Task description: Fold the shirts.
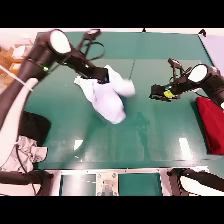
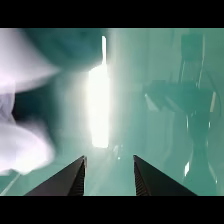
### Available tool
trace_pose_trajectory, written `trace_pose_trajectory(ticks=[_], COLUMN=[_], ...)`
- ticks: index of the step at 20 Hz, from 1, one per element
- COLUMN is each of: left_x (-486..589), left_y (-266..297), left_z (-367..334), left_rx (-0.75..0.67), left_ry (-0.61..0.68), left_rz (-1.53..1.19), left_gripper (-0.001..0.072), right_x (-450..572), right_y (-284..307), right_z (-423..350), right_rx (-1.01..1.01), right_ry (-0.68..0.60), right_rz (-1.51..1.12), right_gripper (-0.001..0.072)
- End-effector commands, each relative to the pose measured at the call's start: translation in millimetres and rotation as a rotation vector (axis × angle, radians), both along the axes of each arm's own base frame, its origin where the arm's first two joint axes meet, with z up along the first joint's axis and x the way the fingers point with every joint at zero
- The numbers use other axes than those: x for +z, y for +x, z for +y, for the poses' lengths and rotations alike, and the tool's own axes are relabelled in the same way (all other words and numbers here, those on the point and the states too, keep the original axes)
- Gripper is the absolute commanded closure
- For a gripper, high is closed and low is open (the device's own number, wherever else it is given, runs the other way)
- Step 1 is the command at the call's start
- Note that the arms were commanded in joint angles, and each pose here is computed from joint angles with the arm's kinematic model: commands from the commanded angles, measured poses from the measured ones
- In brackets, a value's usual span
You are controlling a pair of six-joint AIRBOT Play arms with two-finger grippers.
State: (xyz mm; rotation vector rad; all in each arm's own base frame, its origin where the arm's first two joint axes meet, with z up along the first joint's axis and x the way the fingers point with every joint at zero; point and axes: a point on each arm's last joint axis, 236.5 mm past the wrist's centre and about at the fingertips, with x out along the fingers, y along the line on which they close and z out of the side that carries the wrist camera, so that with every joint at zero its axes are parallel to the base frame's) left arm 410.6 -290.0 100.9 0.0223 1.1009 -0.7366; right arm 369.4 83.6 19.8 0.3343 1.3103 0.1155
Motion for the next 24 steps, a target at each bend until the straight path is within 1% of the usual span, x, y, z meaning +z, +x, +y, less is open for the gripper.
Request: trace_pose_trajectory(ticks=[1, 3, 4, 5, 7, 9, 10, 12, 13, 16, 18, 19, 20, 21, 22, 23, 24], left_x=[-12.5, -8.5, -12.0, -17.8, -38.6, -67.6, -82.3, -107.8, -117.2, -133.4, -151.9, -161.0, -164.7, -165.2, -161.4, -156.8, -152.1], left_y=[0.5, 7.0, 11.8, 18.2, 33.1, 51.6, 63.1, 84.1, 94.4, 131.8, 143.1, 144.3, 145.5, 147.6, 150.5, 153.6, 156.2], left_z=[12.1, 59.0, 84.2, 106.2, 142.2, 166.3, 173.7, 175.2, 169.6, 147.1, 143.6, 141.1, 136.9, 133.3, 130.1, 127.7, 125.0], left_rx=[-0.006, 0.069, 0.124, 0.188, 0.316, 0.432, 0.484, 0.546, 0.569, 0.624, 0.654, 0.660, 0.657, 0.654, 0.638, 0.619, 0.614], left_ry=[0.043, 0.068, 0.075, 0.073, 0.058, 0.032, 0.012, -0.022, -0.062, -0.241, -0.283, -0.297, -0.319, -0.343, -0.361, -0.376, -0.398], left_rz=[0.055, 0.129, 0.167, 0.198, 0.233, 0.221, 0.195, 0.147, 0.143, 0.110, 0.115, 0.131, 0.140, 0.139, 0.120, 0.094, 0.082], left_gripper=[-0.0006, -0.0006, -0.0006, -0.0006, -0.0006, -0.0006, -0.0006, -0.0006, -0.0006, -0.0005, -0.0005, -0.0005, -0.0004, 0.0061, 0.0281, 0.0404, 0.0417], right_x=[4.3, 3.4, 2.0, -0.2, -10.5, -30.0, -41.7, -64.7, -75.9, -100.5, -113.1, -118.4, -121.9, -122.4, -120.2, -116.3, -111.5], right_y=[-7.1, -4.4, -2.6, 2.3, 14.4, 22.8, 25.0, 29.3, 33.0, 42.7, 47.9, 48.7, 50.0, 53.4, 58.9, 64.0, 69.6], right_z=[-29.9, -52.4, -61.2, -66.3, -67.5, -57.0, -44.5, -16.5, 1.7, 56.0, 85.2, 94.8, 102.9, 107.4, 108.9, 108.6, 107.2], right_rx=[-0.031, -0.080, -0.102, -0.095, -0.058, -0.049, -0.056, -0.048, -0.030, 0.004, 0.026, 0.040, 0.059, 0.076, 0.085, 0.085, 0.087], right_ry=[-0.007, -0.009, -0.005, 0.007, 0.044, 0.109, 0.172, 0.274, 0.325, 0.454, 0.497, 0.499, 0.496, 0.492, 0.489, 0.488, 0.489], right_rz=[0.046, 0.045, 0.045, 0.030, 0.007, 0.033, 0.068, 0.127, 0.141, 0.163, 0.165, 0.173, 0.177, 0.166, 0.147, 0.131, 0.115], right_gripper=[0.0351, 0.0339, 0.0298, 0.0280, 0.0280, 0.0268, 0.0261, 0.0262, 0.0262, 0.0265, 0.0266, 0.0287, 0.0328, 0.0365, 0.0391, 0.0460, 0.0532])
